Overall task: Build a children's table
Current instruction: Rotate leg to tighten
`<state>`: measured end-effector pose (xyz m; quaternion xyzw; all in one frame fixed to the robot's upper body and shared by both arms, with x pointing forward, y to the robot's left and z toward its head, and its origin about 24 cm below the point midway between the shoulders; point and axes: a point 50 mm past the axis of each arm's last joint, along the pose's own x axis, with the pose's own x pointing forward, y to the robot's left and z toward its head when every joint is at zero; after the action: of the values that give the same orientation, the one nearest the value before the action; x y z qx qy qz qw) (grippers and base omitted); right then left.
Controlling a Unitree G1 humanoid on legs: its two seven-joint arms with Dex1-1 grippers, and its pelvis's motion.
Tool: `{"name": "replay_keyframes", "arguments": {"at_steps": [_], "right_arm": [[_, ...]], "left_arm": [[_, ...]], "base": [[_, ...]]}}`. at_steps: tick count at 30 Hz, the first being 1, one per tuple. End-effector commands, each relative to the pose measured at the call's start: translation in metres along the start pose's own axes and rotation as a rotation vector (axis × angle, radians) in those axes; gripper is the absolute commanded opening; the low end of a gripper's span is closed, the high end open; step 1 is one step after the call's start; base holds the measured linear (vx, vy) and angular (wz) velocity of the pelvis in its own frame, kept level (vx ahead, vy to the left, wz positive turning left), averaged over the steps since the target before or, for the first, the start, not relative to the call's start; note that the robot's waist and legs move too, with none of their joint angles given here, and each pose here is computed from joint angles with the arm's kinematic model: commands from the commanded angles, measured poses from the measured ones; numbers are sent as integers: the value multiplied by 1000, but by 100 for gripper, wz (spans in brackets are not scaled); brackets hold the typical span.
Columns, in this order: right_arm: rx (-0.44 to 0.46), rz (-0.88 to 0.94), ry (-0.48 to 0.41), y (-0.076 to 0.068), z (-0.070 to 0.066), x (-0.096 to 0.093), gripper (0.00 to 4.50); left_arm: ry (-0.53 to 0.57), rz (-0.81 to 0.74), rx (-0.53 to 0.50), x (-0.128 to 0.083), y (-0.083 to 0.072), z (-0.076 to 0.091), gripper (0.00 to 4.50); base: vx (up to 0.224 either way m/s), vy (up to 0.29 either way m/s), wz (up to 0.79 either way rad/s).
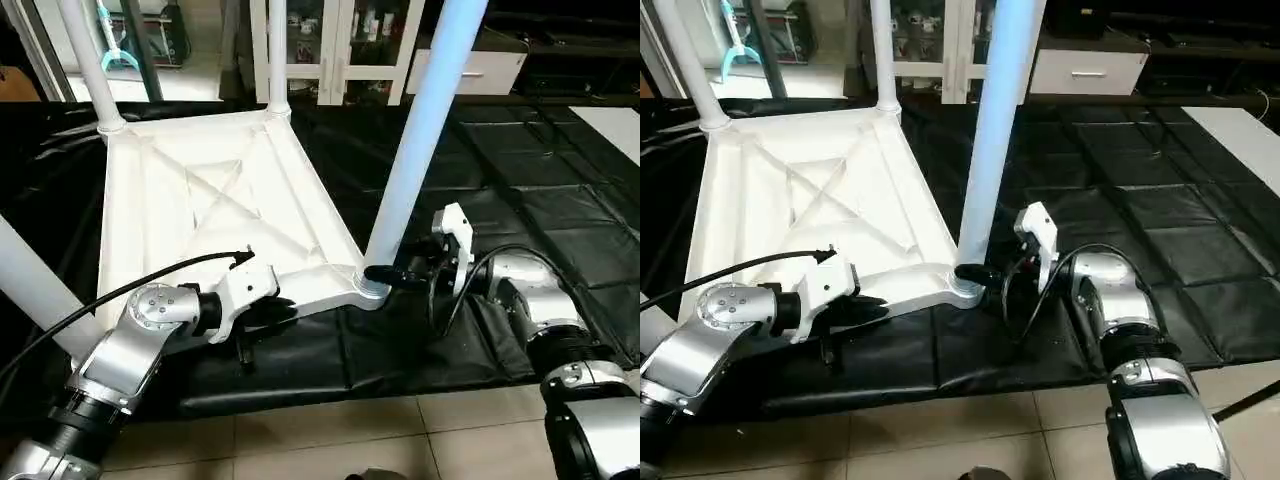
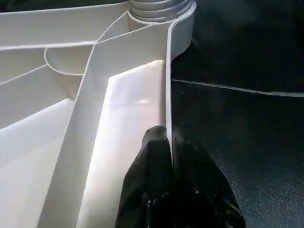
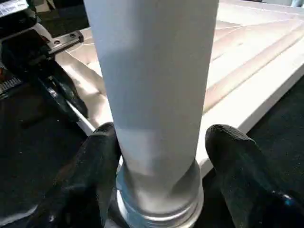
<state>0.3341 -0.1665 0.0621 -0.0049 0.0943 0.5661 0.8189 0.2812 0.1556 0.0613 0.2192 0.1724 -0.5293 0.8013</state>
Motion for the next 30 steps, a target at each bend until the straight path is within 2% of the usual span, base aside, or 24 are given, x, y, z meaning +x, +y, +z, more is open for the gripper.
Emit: {"name": "replay_keyframes", "arguments": {"at_steps": [1, 8, 11, 14, 18, 21, 22, 23, 25, 27, 30], "right_arm": [[11, 12, -18, 2, 0, 0, 263], [40, -45, -15, 1, -6, 2, 206], [65, -190, 28, -4, -16, 7, 198], [97, -293, 26, -6, -21, 12, 196], [184, -600, 36, -10, -34, 30, 195], [239, -763, 49, -11, -39, 39, 194], [284, -823, 31, -9, -40, 48, 194], [353, -891, 11, -3, -42, 66, 194], [376, -894, -1, 2, -42, 76, 193], [390, -807, -12, 11, -38, 93, 193], [390, -807, -12, 11, -38, 93, 193]], "left_arm": [[1, -48, -1, 4, -6, -2, 0], [0, -42, -9, 5, -6, -1, 0], [-8, 10, -22, 12, -2, 6, 0], [-24, 28, -35, 18, -1, 12, 0], [-8, 126, -132, 42, 5, 26, 0], [21, 243, -214, 56, 13, 34, 0], [11, 308, -257, 65, 18, 41, 0], [-17, 366, -315, 80, 21, 55, 0], [-28, 365, -327, 86, 19, 62, 0], [-34, 340, -280, 89, 17, 65, 0], [-34, 340, -280, 89, 17, 65, 0]], "base": [[0, 0, 0], [0, 0, 0], [0, 0, 0], [0, 0, 0], [0, 0, 0], [0, 0, 0], [0, 0, 0], [0, 0, 0], [0, 0, 0], [0, 0, 0], [0, 0, 0]]}}
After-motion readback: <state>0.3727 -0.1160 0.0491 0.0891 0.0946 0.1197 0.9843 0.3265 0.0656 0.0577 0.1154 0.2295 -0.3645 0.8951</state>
